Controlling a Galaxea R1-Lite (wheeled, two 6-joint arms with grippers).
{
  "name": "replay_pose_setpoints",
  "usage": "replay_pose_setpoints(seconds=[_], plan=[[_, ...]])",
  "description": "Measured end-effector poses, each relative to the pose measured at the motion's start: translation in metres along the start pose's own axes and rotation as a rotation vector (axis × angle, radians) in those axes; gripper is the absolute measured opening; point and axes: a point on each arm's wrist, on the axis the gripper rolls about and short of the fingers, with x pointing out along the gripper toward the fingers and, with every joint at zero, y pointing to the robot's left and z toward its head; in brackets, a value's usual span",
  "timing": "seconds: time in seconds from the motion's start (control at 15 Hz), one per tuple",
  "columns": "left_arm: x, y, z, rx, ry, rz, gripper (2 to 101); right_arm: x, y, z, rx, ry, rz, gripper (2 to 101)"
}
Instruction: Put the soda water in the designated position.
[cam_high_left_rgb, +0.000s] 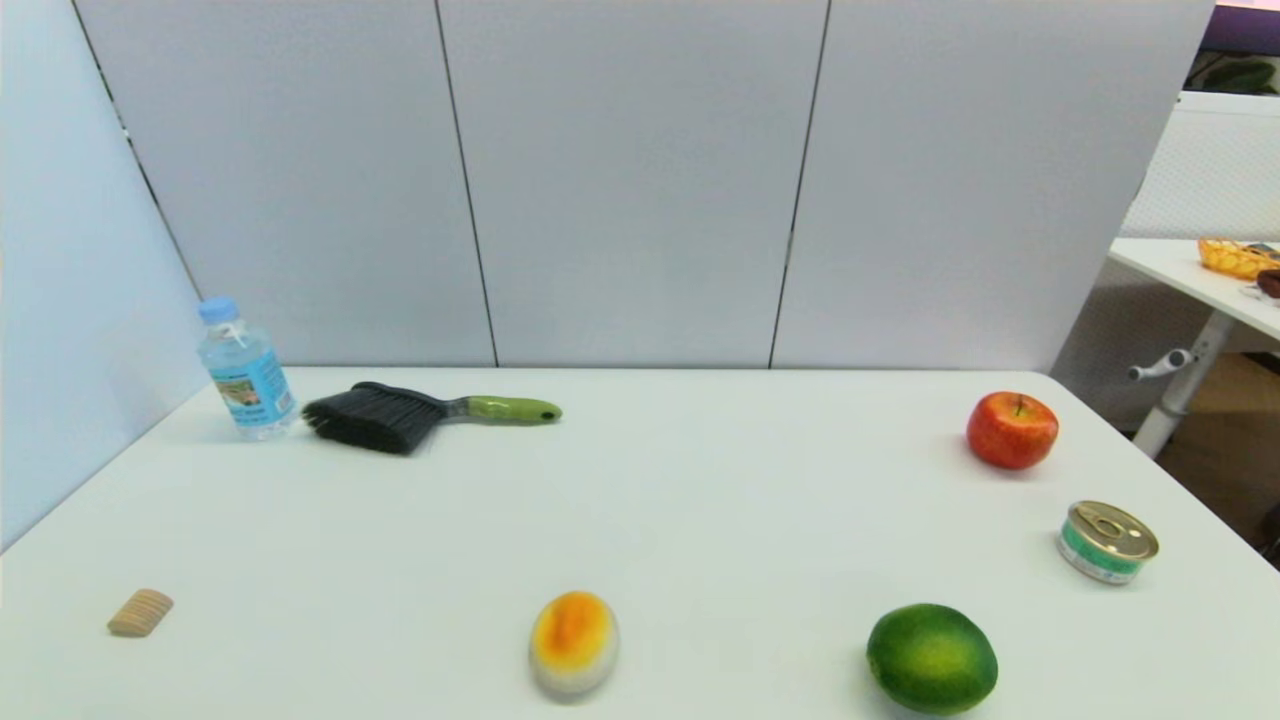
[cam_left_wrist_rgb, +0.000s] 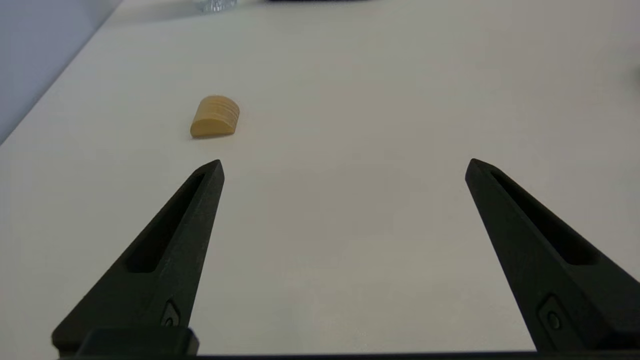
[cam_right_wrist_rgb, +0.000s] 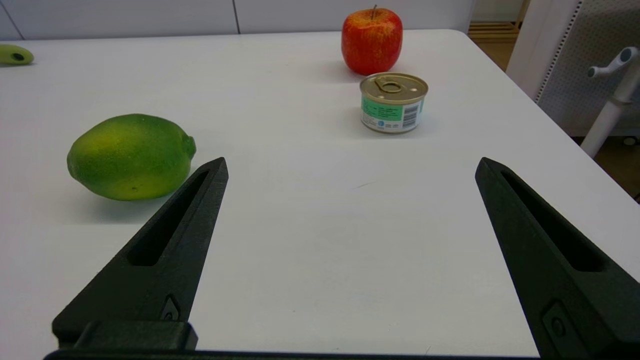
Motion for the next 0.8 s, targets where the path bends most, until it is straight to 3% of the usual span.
replay_pose_setpoints(seconds=[0.27, 0.8], plan=[[-0.0074, -0.0012, -0.0058, -0.081, -0.159, 0.016, 97.8, 0.0, 0.0, 0.0, 0.0, 0.0, 0.0, 98.0], [-0.0088, -0.0015, -0.0101, -0.116, -0.182, 0.033, 97.8, 0.0, 0.0, 0.0, 0.0, 0.0, 0.0, 98.0]])
